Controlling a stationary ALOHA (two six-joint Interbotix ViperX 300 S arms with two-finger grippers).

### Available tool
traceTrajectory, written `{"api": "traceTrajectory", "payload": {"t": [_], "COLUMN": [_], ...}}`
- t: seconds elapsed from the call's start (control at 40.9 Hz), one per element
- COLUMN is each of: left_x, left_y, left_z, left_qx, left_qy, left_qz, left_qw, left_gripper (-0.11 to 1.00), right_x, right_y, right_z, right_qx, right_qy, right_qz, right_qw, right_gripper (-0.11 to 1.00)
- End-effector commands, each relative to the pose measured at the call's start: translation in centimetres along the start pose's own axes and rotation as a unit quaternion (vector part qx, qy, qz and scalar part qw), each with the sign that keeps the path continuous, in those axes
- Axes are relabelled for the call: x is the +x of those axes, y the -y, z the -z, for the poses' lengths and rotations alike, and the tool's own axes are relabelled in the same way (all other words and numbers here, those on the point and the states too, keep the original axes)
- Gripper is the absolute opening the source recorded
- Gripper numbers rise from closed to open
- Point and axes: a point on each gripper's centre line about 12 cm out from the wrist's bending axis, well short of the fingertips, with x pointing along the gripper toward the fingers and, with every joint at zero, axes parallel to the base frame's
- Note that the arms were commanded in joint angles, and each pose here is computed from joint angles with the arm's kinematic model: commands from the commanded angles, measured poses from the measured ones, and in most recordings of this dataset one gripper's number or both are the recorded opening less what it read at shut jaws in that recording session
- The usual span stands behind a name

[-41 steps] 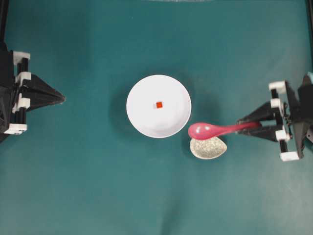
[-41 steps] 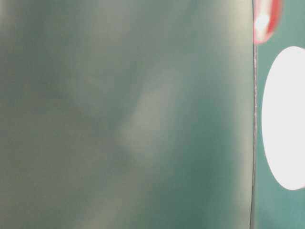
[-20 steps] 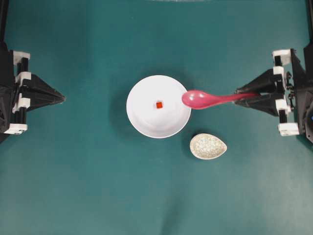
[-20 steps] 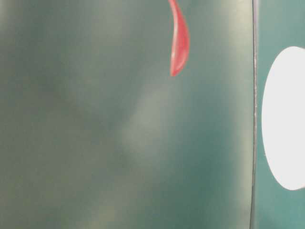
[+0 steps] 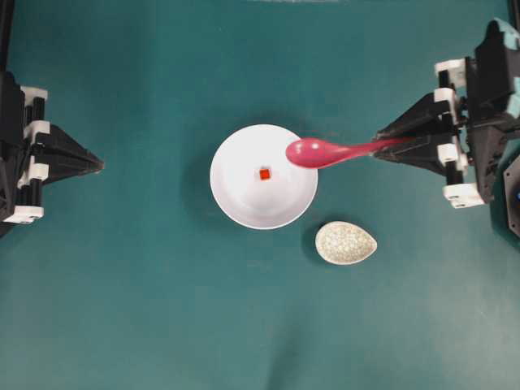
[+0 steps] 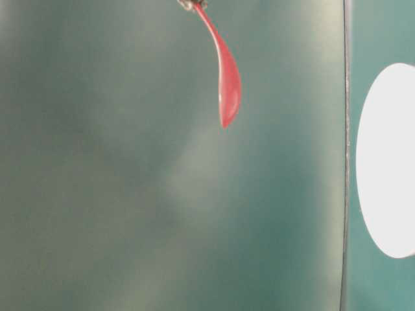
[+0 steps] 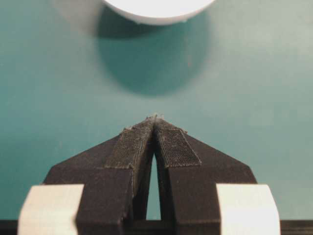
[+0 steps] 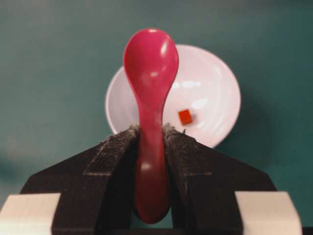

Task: Grip the spoon and scoop the red block from the bowl with right arm.
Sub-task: 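Lift the pink spoon off the rest and swing it over the bowl, then lower the spoon bowl into the white bowl beside the red cube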

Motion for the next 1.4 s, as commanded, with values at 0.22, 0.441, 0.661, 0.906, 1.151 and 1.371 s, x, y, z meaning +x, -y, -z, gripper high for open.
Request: {"api": "traceTrajectory", "payload": {"t": [0.22, 0.441, 0.661, 0.906, 1.151, 1.371], "left_x": [-0.2, -0.4, -0.8, -0.9, -0.9, -0.9], "left_y": [0.0, 0.0, 0.0, 0.0, 0.0, 0.0], "left_z": [-1.2, -1.7, -2.1, -2.2, -2.2, -2.2], "left_qx": [0.002, 0.002, 0.006, 0.03, 0.038, 0.038], "left_qy": [0.014, 0.035, 0.051, 0.054, 0.054, 0.054], "left_qz": [-0.001, -0.001, -0.001, -0.002, -0.003, -0.003], "left_qw": [0.9999, 0.9994, 0.9987, 0.9981, 0.9978, 0.9978], "left_gripper": [-0.01, -0.01, -0.01, -0.01, -0.01, -0.01], "right_x": [1.5, 2.5, 3.2, 4.5, 6.2, 8.0], "right_y": [0.3, 1.3, 1.8, 1.8, 2.2, 3.1], "right_z": [-2.8, -3.3, -3.2, -3.0, -2.9, -3.0], "right_qx": [-0.001, 0.01, 0.014, -0.001, -0.011, -0.026], "right_qy": [-0.025, -0.06, -0.101, -0.156, -0.202, -0.254], "right_qz": [-0.009, -0.01, -0.018, -0.033, -0.039, -0.026], "right_qw": [0.9997, 0.9981, 0.9946, 0.9872, 0.9786, 0.9666], "right_gripper": [0.24, 0.24, 0.24, 0.24, 0.24, 0.24]}}
